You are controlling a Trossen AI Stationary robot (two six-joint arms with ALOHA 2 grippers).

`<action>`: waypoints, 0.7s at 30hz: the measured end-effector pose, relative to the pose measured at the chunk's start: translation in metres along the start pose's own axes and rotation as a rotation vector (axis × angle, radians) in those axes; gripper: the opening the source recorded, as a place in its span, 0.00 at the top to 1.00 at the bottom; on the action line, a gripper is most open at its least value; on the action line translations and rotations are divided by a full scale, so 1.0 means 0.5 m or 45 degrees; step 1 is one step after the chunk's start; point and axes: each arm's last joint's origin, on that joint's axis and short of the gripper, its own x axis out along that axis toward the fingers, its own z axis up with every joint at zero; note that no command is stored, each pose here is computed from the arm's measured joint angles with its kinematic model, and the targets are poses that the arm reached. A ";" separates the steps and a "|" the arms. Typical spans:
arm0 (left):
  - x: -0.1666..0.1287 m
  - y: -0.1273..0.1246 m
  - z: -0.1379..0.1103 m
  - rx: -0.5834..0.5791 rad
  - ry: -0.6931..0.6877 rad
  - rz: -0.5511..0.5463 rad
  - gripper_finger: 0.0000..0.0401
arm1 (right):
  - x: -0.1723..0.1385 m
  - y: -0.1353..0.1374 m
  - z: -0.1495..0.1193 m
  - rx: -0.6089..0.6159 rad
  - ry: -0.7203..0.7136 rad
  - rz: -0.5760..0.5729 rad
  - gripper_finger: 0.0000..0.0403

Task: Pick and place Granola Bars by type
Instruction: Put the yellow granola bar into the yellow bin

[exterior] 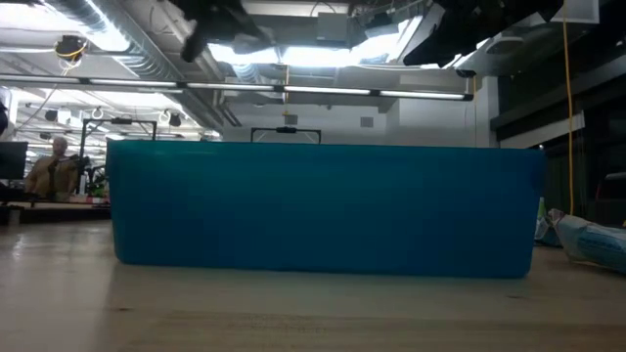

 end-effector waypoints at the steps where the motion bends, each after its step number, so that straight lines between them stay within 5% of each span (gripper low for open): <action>1: 0.012 -0.004 0.009 0.006 0.011 -0.015 0.96 | 0.000 0.000 0.000 0.000 0.000 0.000 0.89; 11: 0.086 -0.032 0.061 0.148 0.081 -0.082 0.96 | 0.000 0.000 0.000 0.005 0.000 0.000 0.89; 21: 0.145 0.007 -0.003 0.232 0.321 0.117 0.96 | 0.000 0.000 0.000 0.001 0.001 0.000 0.89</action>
